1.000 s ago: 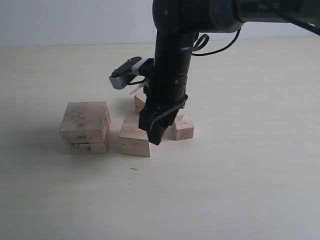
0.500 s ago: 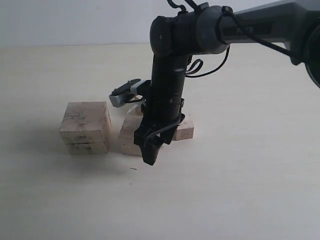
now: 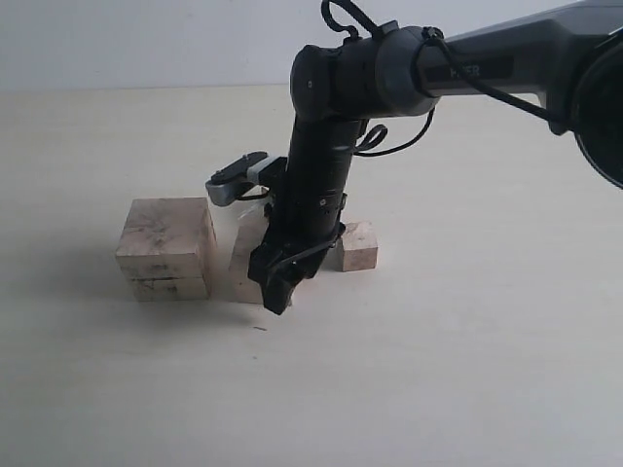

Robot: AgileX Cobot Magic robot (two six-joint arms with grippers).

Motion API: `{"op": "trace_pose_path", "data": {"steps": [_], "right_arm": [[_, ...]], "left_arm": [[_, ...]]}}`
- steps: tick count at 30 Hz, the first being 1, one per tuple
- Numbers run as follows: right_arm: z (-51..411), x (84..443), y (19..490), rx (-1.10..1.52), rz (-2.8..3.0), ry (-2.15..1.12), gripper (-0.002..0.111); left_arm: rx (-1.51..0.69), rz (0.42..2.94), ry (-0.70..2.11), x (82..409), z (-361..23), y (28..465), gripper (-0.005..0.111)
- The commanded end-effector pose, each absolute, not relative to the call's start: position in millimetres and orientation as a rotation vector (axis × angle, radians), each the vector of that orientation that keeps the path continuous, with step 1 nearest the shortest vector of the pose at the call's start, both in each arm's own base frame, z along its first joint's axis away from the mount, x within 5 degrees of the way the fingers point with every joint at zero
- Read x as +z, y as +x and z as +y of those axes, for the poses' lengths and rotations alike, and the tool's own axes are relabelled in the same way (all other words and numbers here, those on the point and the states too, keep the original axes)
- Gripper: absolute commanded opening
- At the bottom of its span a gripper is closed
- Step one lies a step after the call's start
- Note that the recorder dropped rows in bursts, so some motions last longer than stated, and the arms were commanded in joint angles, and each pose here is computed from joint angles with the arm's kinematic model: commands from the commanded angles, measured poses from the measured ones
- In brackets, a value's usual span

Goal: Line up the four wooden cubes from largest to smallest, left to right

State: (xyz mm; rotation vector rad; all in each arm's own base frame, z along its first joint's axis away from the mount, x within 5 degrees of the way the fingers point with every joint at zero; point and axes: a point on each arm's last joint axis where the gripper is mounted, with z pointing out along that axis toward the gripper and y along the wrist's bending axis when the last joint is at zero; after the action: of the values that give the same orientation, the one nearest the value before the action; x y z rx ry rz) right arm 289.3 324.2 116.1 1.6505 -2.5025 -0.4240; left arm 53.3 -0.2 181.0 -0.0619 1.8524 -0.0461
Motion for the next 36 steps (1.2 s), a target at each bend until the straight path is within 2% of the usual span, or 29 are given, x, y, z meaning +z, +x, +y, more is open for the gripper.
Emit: {"op": "trace_pose_path", "data": {"steps": [1, 19, 25, 36], "right_arm": [[326, 114, 292, -0.446, -2.519, 1.660, 0.067], [340, 129, 301, -0.546, -2.610, 1.677, 0.067], [346, 132, 299, -0.663, -2.629, 1.600, 0.065], [345, 132, 300, -0.651, -2.637, 1.613, 0.063]], "left_arm": [[-0.054, 1.837, -0.060, 181, 0, 53, 0.000], [-0.054, 1.837, -0.060, 181, 0, 53, 0.000], [-0.054, 1.837, -0.060, 181, 0, 53, 0.000], [-0.054, 1.837, -0.060, 181, 0, 53, 0.000]]}}
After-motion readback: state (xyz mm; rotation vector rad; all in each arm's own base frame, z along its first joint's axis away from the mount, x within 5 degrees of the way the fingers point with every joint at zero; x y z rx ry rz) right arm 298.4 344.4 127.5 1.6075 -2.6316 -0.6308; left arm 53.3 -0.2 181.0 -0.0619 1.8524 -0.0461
